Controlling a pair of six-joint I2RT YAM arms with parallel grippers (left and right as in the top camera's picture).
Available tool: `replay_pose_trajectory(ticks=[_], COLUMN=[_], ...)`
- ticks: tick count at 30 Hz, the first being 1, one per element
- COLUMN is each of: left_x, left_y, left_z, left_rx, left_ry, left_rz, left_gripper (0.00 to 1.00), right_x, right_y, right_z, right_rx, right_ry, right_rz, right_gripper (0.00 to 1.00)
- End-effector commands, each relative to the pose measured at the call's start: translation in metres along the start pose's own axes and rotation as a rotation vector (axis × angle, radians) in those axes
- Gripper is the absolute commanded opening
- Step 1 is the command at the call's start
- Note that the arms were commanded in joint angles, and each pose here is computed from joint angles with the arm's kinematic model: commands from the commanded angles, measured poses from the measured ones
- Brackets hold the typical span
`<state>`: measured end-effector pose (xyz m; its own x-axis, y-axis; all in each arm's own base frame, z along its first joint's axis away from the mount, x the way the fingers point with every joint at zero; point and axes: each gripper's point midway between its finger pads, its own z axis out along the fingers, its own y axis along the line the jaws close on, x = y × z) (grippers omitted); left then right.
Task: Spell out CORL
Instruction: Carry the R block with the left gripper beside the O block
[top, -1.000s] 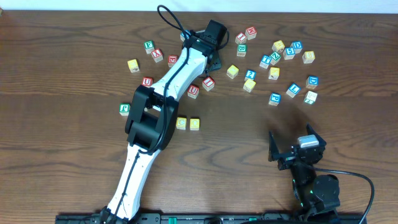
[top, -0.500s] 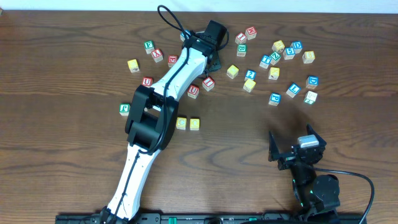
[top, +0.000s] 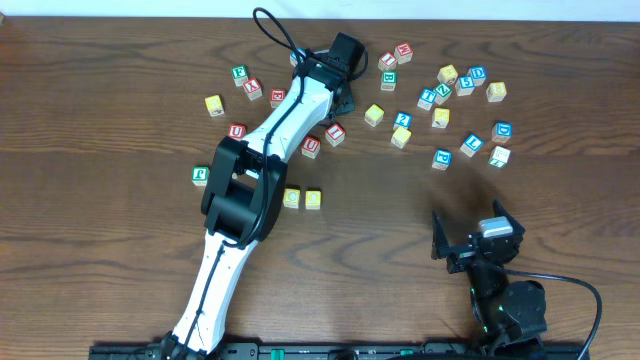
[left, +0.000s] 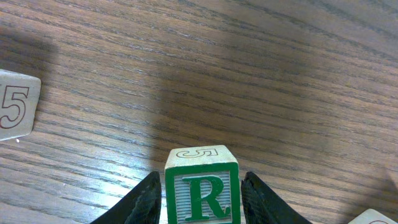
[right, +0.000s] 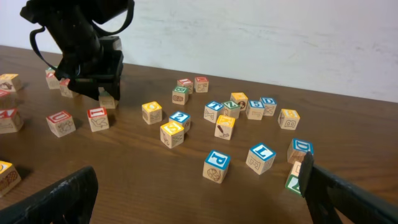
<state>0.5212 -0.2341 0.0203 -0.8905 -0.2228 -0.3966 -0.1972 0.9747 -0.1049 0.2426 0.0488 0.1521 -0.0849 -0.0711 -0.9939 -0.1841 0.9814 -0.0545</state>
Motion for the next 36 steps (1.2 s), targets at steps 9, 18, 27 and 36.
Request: replay_pose_trajectory(ticks=[9,18,27,36], left_x=[0.007,0.007,0.005,-0.028], left_y=[0.008,0.008,0.006,-0.001], left_z=[0.018,0.018,0.011,-0.080], left_rx=[-0.039,-0.039,-0.029,0.030], left_ry=[0.006,0.006,0.001,-0.085], left_rz=[0.016,0.016,0.022,0.128], left_gripper=[0.42,0.27,0.19,0.19], right_x=[0.000,0.000,0.000,0.000], right_y=[-0.002,-0.002,-0.002,-0.002], right_z=[0.000,0.000,0.000,0.000], right_rx=[0.007,0.007,0.007,0.007], right_ry=[0.000,0.000,0.000,0.000], right_rz=[-0.012,-0.012,-0.012,-0.012], right_gripper=[0.99,0.99,0.99,0.99])
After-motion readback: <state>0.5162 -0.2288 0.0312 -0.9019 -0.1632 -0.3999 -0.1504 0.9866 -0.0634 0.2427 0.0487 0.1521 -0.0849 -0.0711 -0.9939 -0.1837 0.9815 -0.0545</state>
